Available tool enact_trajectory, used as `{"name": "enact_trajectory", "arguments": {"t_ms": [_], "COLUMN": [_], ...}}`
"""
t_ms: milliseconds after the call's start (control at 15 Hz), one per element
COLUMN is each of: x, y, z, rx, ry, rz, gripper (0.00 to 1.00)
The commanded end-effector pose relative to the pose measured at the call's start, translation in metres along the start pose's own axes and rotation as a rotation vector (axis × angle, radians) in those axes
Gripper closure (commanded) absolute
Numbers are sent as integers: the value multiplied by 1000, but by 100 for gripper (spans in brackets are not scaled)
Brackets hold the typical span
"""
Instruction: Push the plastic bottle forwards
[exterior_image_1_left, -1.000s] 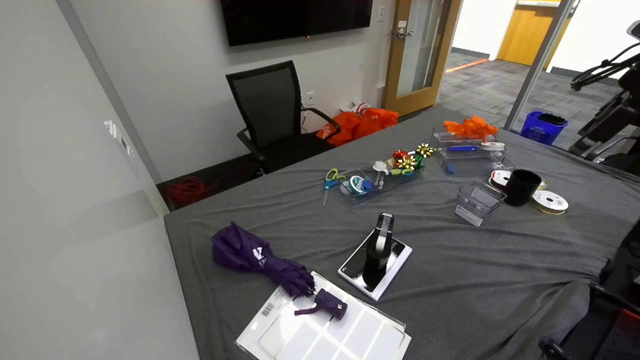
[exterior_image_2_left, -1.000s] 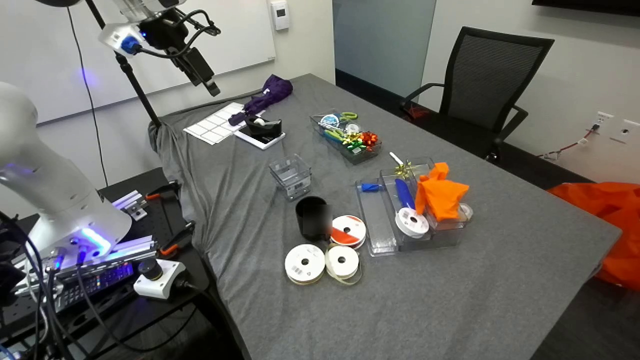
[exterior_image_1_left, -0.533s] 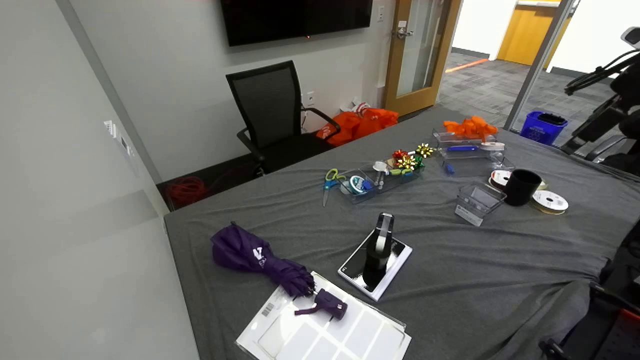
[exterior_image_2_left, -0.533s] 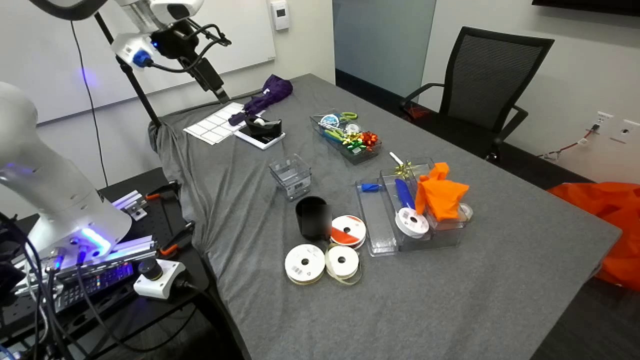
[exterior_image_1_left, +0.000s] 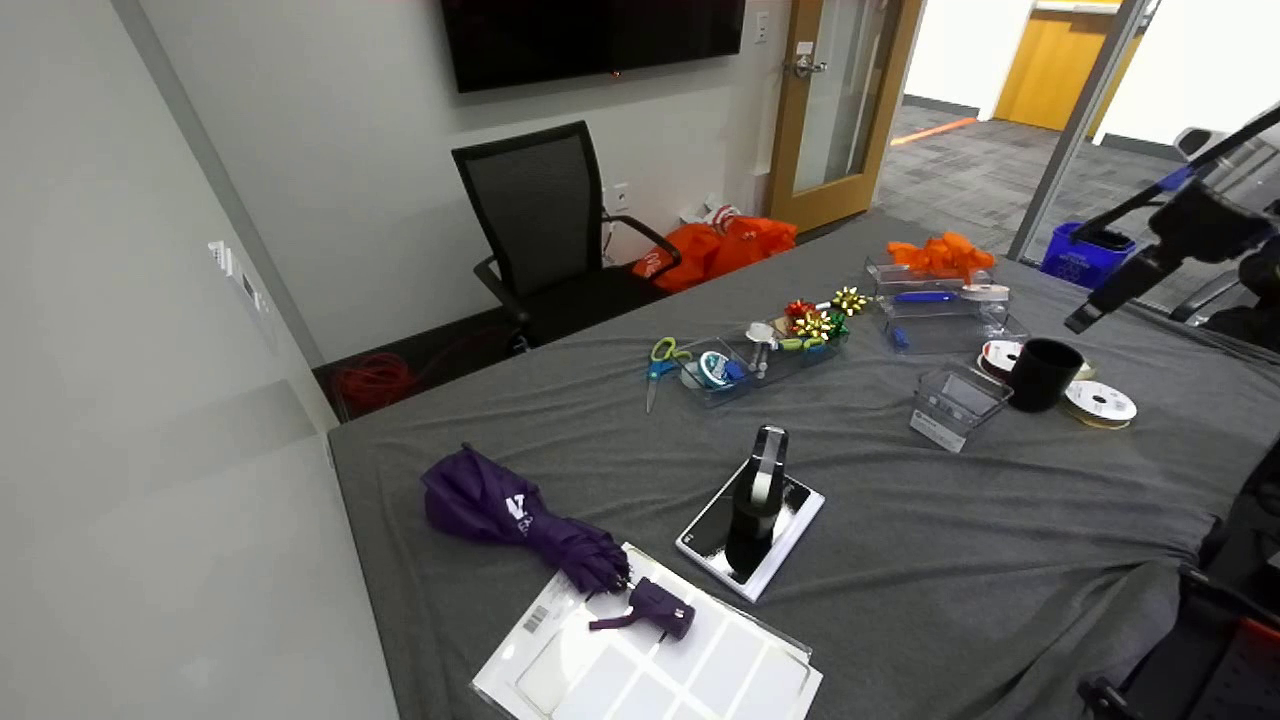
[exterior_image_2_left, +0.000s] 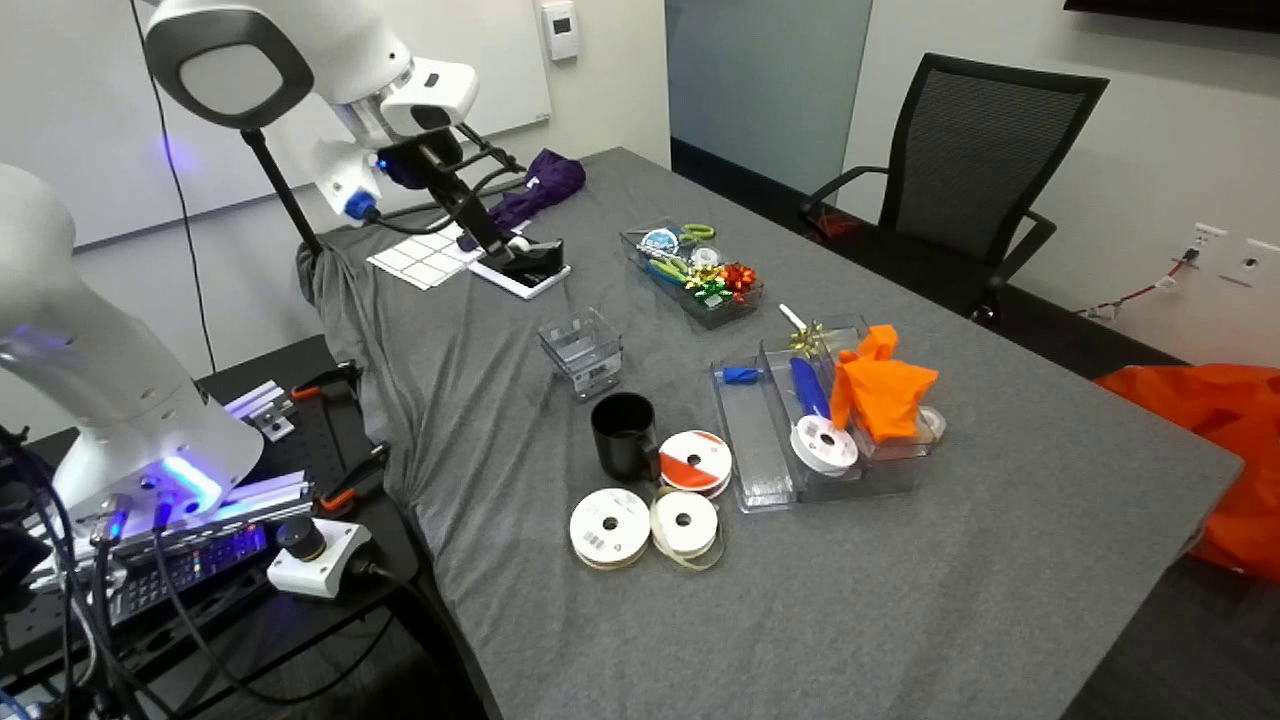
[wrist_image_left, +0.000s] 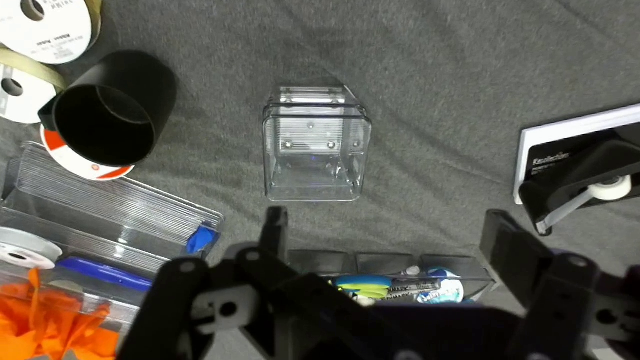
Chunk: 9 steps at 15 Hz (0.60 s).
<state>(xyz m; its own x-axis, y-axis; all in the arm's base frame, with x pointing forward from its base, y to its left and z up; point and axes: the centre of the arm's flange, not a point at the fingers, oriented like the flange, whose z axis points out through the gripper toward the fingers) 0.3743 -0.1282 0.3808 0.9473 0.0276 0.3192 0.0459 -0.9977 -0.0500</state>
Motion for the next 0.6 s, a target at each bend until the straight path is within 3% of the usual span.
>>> {"name": "enact_trajectory", "arguments": {"t_ms": [0,533], "x": [11,-11], "y": [7,8], "z": [53,116], "rx": [-25,-70], "ry": [-10,-114], "rz": [8,-37], "gripper": [0,0]}}
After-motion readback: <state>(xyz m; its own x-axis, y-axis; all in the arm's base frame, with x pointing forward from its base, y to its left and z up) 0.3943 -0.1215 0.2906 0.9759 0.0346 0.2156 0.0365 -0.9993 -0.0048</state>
